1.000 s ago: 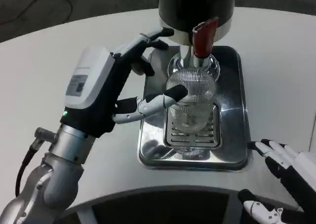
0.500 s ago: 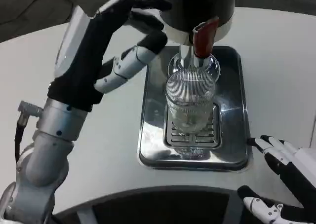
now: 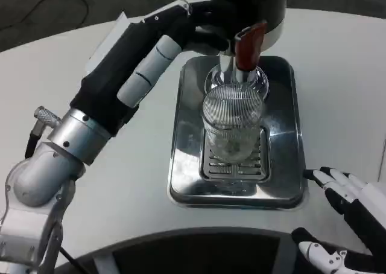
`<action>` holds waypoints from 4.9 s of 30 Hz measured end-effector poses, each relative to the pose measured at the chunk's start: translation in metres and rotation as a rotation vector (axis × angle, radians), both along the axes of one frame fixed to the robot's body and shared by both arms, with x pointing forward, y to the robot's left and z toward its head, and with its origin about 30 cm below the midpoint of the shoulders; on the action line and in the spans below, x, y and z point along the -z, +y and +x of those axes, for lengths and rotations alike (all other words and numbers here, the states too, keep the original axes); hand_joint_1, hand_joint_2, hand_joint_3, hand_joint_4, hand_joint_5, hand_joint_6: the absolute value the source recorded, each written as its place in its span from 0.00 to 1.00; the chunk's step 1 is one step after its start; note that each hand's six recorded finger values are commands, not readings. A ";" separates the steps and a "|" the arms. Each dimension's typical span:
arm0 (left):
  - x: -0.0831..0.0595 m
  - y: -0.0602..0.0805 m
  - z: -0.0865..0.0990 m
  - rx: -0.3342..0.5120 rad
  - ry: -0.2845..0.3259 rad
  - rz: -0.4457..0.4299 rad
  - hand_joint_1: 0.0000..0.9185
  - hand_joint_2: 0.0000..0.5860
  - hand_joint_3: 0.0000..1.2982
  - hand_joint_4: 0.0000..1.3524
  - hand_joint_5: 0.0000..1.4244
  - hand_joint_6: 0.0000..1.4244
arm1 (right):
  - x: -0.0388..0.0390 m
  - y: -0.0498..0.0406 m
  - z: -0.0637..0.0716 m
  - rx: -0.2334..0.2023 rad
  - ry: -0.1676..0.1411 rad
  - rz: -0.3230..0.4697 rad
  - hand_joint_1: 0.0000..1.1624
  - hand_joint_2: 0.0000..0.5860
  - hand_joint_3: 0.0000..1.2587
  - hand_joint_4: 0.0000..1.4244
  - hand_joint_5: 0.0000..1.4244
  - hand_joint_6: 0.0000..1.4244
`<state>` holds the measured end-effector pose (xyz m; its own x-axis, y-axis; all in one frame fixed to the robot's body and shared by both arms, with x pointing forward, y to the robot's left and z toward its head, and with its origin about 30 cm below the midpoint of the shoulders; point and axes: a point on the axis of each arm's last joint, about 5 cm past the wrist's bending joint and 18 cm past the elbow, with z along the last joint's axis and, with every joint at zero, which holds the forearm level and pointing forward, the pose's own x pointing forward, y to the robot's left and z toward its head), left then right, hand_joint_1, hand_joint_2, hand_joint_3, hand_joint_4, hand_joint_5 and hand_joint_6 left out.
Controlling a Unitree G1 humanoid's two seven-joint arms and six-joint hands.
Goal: Grasp the cup under the faucet to collect the drink, then remove the cup.
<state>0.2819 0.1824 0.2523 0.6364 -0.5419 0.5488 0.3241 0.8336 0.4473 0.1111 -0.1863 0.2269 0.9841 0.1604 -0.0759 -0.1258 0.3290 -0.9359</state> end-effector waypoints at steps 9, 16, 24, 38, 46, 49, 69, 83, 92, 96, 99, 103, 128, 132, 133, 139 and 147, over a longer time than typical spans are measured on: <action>-0.011 -0.001 0.004 0.068 0.035 0.040 0.00 0.21 0.22 0.17 0.24 0.21 | 0.0001 -0.0004 0.000 -0.004 0.003 0.002 0.25 0.69 0.05 0.00 0.00 0.00; -0.020 -0.001 0.006 0.073 0.024 0.043 0.00 0.20 0.21 0.15 0.22 0.21 | 0.0002 -0.0005 0.000 -0.003 0.005 0.003 0.25 0.69 0.05 0.00 0.00 0.00; -0.025 -0.003 0.011 0.097 0.048 0.065 0.00 0.20 0.20 0.14 0.22 0.20 | 0.0014 -0.0011 -0.002 0.003 0.017 0.005 0.25 0.69 0.05 0.00 0.00 0.00; -0.036 -0.014 0.023 0.197 0.109 0.079 0.00 0.17 0.19 0.13 0.20 0.19 | 0.0029 -0.0035 -0.005 0.013 0.035 0.019 0.24 0.70 0.04 0.00 0.00 0.00; -0.040 -0.021 0.028 0.216 0.121 0.124 0.00 0.17 0.19 0.13 0.20 0.19 | 0.0024 -0.0049 -0.006 0.021 0.030 0.022 0.24 0.70 0.04 0.00 0.00 0.00; -0.038 -0.022 0.029 0.219 0.135 0.144 0.00 0.15 0.19 0.12 0.20 0.14 | 0.0023 -0.0052 -0.006 0.022 0.029 0.023 0.23 0.69 0.04 0.00 0.00 0.00; -0.037 -0.027 0.034 0.174 0.021 0.304 0.00 0.09 0.15 0.07 0.15 0.05 | 0.0025 -0.0053 -0.005 0.022 0.016 0.051 0.23 0.69 0.00 0.00 0.00 0.00; -0.040 -0.028 0.036 0.145 -0.078 0.428 0.00 0.08 0.14 0.04 0.09 0.04 | 0.0016 -0.0060 -0.003 0.027 0.002 0.074 0.23 0.70 0.00 0.00 0.00 0.00; -0.040 -0.030 0.037 0.135 -0.123 0.469 0.00 0.08 0.14 0.04 0.07 0.04 | 0.0018 -0.0069 -0.001 0.029 0.005 0.099 0.23 0.69 0.00 0.00 0.00 0.00; -0.042 -0.030 0.038 0.125 -0.150 0.496 0.00 0.08 0.14 0.03 0.07 0.04 | 0.0012 -0.0078 0.000 0.029 -0.006 0.122 0.23 0.68 0.00 0.00 0.00 0.00; -0.043 -0.031 0.039 0.125 -0.156 0.500 0.00 0.08 0.14 0.03 0.07 0.04 | 0.0021 -0.0106 0.001 0.019 -0.034 0.200 0.27 0.63 0.00 0.00 0.00 0.00; -0.042 -0.031 0.040 0.126 -0.162 0.505 0.00 0.08 0.14 0.03 0.07 0.04 | 0.0073 -0.0156 0.003 0.002 -0.083 0.331 0.33 0.56 0.00 0.00 0.00 0.00; -0.042 -0.030 0.041 0.115 -0.179 0.507 0.00 0.08 0.14 0.04 0.07 0.05 | 0.0323 -0.0103 0.051 -0.123 -0.201 0.696 0.58 0.40 0.00 0.00 0.04 0.03; -0.043 -0.030 0.041 0.114 -0.182 0.508 0.00 0.09 0.14 0.04 0.07 0.05 | 0.0341 -0.0052 0.058 -0.133 -0.214 0.707 0.58 0.40 0.00 0.00 0.04 0.03; -0.043 -0.030 0.041 0.114 -0.182 0.508 0.00 0.09 0.14 0.04 0.07 0.05 | 0.0344 -0.0042 0.059 -0.134 -0.217 0.709 0.58 0.40 0.00 0.00 0.04 0.03; -0.048 -0.028 0.041 0.113 -0.189 0.524 0.00 0.07 0.14 0.04 0.07 0.05 | 0.0391 0.0017 0.070 -0.127 -0.213 0.725 0.58 0.40 0.00 0.00 0.04 0.03; -0.050 -0.028 0.042 0.118 -0.188 0.537 0.00 0.07 0.14 0.04 0.07 0.05 | 0.0399 0.0100 0.082 -0.145 -0.230 0.744 0.58 0.40 0.00 0.00 0.04 0.02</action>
<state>0.3241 0.1547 0.3025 0.4732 -0.8368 0.2755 0.2750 0.4374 0.8562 0.1936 -0.1763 0.1869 0.9276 0.2171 0.3041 -0.0457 0.8737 -0.4844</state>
